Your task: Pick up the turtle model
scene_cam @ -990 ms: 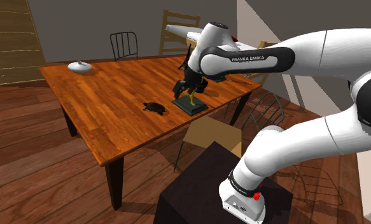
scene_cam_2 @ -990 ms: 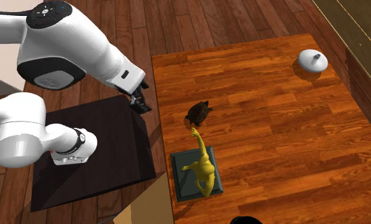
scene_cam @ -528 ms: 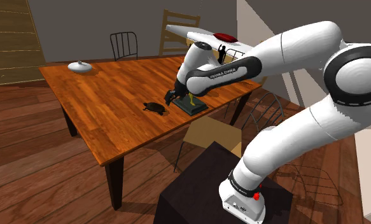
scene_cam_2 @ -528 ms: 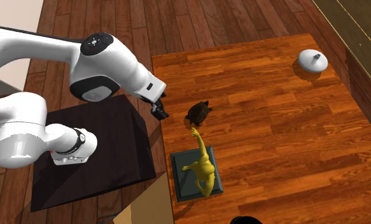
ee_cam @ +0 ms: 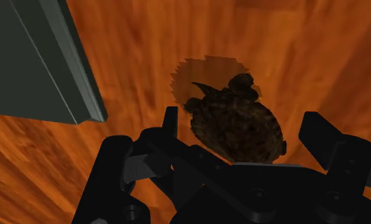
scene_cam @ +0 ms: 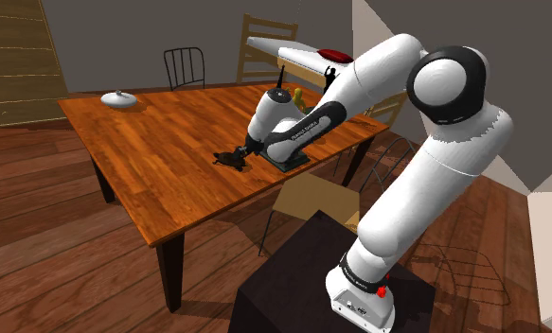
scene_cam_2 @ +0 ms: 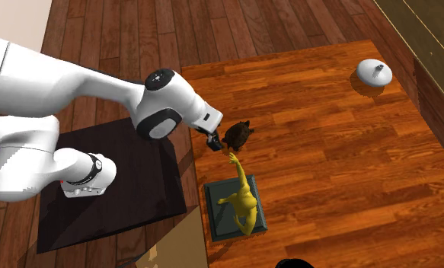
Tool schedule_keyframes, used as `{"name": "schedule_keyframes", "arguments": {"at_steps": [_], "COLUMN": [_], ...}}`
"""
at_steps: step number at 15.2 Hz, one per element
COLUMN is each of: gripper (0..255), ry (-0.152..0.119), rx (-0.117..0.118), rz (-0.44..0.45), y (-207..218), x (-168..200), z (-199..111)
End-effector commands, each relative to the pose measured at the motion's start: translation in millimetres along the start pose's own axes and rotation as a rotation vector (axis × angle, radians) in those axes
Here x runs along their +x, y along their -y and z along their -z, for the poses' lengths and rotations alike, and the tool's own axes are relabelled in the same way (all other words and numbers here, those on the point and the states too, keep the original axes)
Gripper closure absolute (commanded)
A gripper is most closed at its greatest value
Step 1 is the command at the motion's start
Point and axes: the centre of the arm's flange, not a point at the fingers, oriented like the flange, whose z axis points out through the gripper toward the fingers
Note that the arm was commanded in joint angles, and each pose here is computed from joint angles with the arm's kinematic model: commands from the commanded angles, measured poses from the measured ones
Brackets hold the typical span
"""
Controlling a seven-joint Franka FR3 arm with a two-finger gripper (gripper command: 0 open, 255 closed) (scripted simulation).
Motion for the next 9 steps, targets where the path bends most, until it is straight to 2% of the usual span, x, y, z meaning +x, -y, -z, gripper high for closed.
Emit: {"name": "schedule_keyframes", "arguments": {"at_steps": [1,9], "gripper": [0,0], "ry": [-0.019,-0.019], "rx": [-0.014,-0.014], "rz": [0.004,0.004], "y": [0.3,5.5], "x": [6.8,-8.4], "z": [-24.8,-61.5]}}
